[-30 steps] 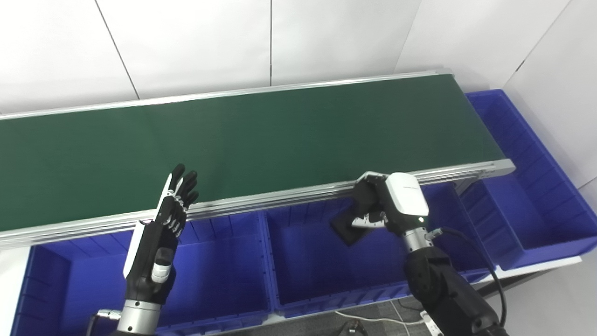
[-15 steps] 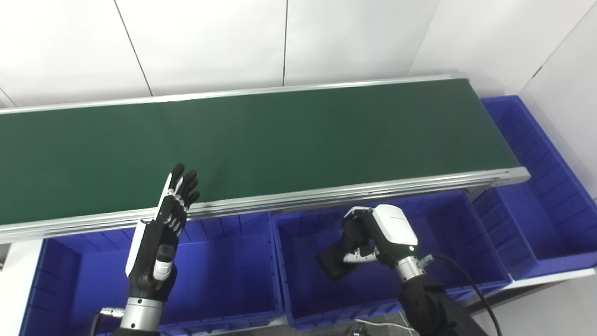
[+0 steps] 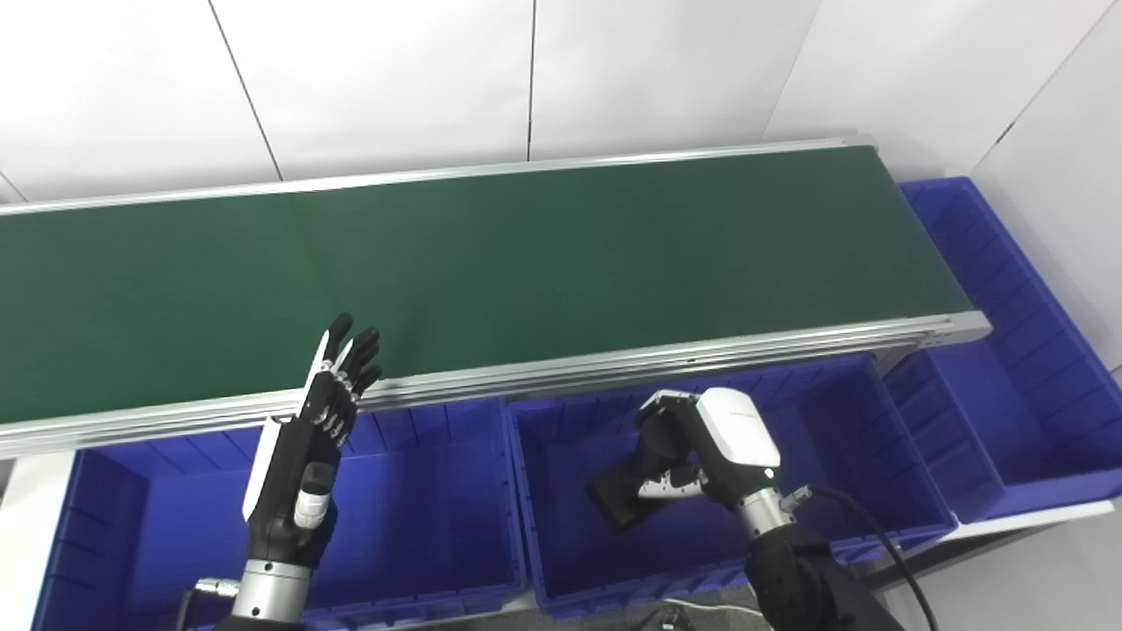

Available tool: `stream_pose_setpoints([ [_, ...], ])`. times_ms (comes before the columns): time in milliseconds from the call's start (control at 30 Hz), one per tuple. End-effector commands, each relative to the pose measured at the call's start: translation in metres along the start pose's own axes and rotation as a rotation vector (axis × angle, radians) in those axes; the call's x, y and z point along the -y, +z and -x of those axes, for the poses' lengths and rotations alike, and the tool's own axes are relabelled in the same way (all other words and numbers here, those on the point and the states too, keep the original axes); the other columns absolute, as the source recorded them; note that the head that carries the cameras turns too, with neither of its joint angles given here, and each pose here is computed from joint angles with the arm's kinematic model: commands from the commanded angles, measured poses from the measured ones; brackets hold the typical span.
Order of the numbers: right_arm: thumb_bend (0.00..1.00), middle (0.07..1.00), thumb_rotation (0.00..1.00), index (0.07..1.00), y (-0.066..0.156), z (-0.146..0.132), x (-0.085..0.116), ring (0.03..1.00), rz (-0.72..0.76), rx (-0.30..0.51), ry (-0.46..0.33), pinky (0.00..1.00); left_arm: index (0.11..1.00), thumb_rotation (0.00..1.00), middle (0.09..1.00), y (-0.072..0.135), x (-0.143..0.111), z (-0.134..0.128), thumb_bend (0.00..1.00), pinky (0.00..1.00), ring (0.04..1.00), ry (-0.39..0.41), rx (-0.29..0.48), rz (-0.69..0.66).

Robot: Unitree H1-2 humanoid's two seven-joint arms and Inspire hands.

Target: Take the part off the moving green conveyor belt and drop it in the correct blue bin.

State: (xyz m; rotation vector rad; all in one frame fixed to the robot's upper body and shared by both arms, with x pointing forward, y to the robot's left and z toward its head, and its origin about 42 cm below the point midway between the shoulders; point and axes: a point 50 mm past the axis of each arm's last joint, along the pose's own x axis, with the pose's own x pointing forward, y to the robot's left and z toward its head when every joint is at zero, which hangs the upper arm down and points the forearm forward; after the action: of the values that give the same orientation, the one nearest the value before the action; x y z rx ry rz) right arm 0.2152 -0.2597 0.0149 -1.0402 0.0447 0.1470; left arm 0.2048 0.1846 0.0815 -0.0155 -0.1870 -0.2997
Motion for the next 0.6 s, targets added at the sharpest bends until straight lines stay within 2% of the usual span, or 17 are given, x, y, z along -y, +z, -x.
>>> stream_pose_setpoints([
  [0, 0.51, 0.474, 0.0, 0.544, 0.0057, -0.0091, 0.0073, 0.386, 0.003, 0.062, -0.018, 0.32, 1.0, 0.97, 0.947, 0.0103, -0.0003, -0.0079, 0.97, 0.93, 0.957, -0.011, 0.07, -0.026],
  [33, 0.51, 0.475, 0.0, 0.543, 0.0055, -0.0095, 0.0059, 0.387, 0.003, 0.039, 0.017, 0.32, 1.0, 0.97, 0.947, 0.0106, -0.0001, -0.0081, 0.97, 0.93, 0.957, -0.011, 0.071, -0.028],
  [100, 0.53, 0.472, 0.0, 0.522, 0.0046, -0.0098, 0.0044, 0.458, 0.004, -0.003, 0.092, 0.36, 1.0, 0.97, 0.95, 0.0108, 0.0001, -0.0085, 0.97, 0.93, 0.958, -0.01, 0.073, -0.03],
  [133, 0.77, 0.619, 0.12, 0.651, 0.0042, -0.0098, 0.004, 0.548, 0.005, -0.019, 0.126, 0.43, 1.0, 0.97, 0.946, 0.0108, 0.0002, -0.0087, 0.98, 0.93, 0.959, -0.01, 0.074, -0.031],
  [200, 0.96, 0.804, 0.29, 0.802, 0.0026, -0.0095, 0.0042, 0.716, 0.001, -0.07, 0.208, 0.56, 1.0, 0.97, 0.943, 0.0108, 0.0008, -0.0085, 0.98, 0.93, 0.96, -0.007, 0.071, -0.03],
  [267, 0.99, 0.838, 0.32, 0.828, 0.0024, -0.0087, 0.0051, 0.758, -0.008, -0.09, 0.242, 0.6, 1.0, 0.97, 0.943, 0.0112, 0.0013, -0.0083, 0.98, 0.94, 0.961, -0.006, 0.07, -0.027],
  [300, 1.0, 0.883, 0.38, 0.856, 0.0024, -0.0083, 0.0057, 0.831, -0.012, -0.092, 0.248, 0.71, 1.0, 0.97, 0.943, 0.0114, 0.0014, -0.0082, 0.98, 0.94, 0.962, -0.007, 0.07, -0.026],
  [400, 1.0, 0.929, 0.46, 0.885, 0.0021, -0.0077, 0.0063, 0.902, -0.013, -0.092, 0.256, 0.85, 1.0, 0.97, 0.942, 0.0111, 0.0011, -0.0081, 0.97, 0.93, 0.958, -0.009, 0.071, -0.028],
  [567, 1.0, 0.934, 0.52, 0.9, 0.0025, -0.0074, 0.007, 0.913, -0.007, -0.09, 0.264, 0.9, 1.0, 0.97, 0.938, 0.012, 0.0014, -0.0079, 0.98, 0.92, 0.948, -0.004, 0.07, -0.029],
])
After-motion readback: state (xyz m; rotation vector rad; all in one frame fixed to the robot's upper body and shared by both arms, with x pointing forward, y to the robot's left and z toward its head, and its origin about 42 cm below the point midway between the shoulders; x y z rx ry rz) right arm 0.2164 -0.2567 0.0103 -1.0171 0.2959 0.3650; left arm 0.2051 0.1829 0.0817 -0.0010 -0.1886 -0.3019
